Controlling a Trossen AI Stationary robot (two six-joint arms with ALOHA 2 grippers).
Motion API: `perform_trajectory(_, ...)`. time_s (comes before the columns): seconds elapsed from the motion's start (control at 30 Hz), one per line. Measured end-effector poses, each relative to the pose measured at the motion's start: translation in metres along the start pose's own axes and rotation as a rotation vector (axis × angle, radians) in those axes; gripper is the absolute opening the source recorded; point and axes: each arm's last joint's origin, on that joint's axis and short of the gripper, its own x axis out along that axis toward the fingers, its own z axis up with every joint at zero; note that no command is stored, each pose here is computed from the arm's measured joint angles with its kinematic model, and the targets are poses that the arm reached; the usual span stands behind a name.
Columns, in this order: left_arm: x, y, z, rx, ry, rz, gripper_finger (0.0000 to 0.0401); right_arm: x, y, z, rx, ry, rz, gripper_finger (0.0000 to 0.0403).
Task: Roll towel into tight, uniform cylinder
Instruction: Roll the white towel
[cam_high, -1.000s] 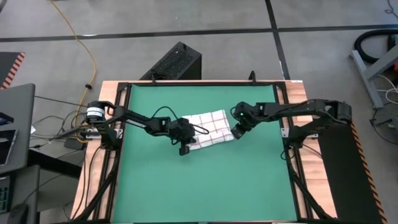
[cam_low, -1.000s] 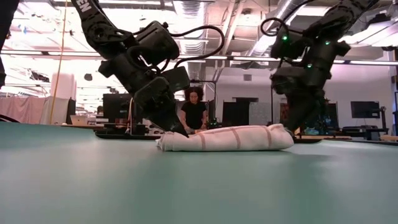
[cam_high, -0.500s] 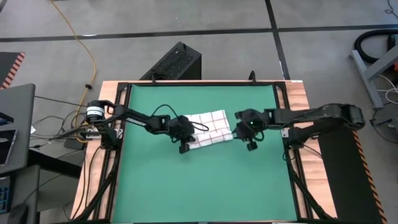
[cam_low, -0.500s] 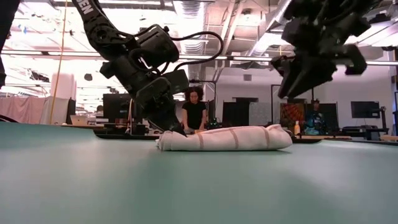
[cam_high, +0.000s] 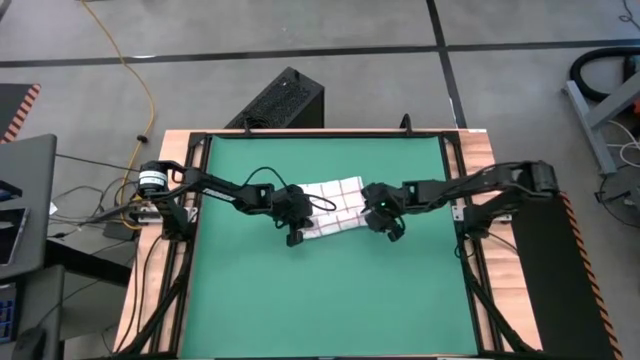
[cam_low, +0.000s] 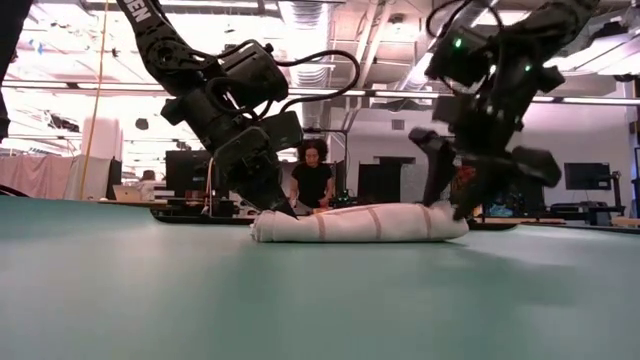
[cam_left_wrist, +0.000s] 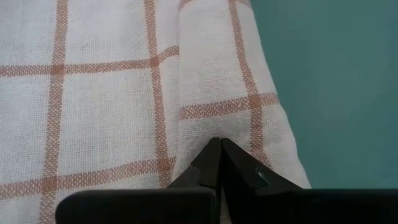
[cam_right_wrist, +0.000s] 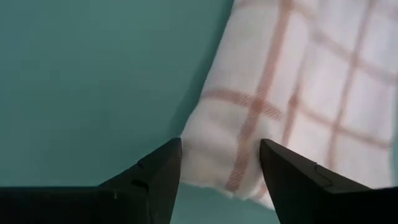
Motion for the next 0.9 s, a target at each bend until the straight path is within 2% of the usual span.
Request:
perform_trajectory(0.53,0.000,0.000,-0.001,0.010,0.002,0.007,0.0000,0.037,0.001,-0.024,0.019,0.154,0.114,0.0234)
perform_trajectory(0.7,0.000,0.000,-0.001,0.009,0.003,0.008,0.0000,0.049,0.004,-0.024,0.073,0.192,0.103,0.0185)
perform_trajectory(0.9,0.000,0.000,-0.001,0.009,0.004,0.009,0.0000,0.049,0.003,-0.024,0.200,0.200,0.059,0.0079)
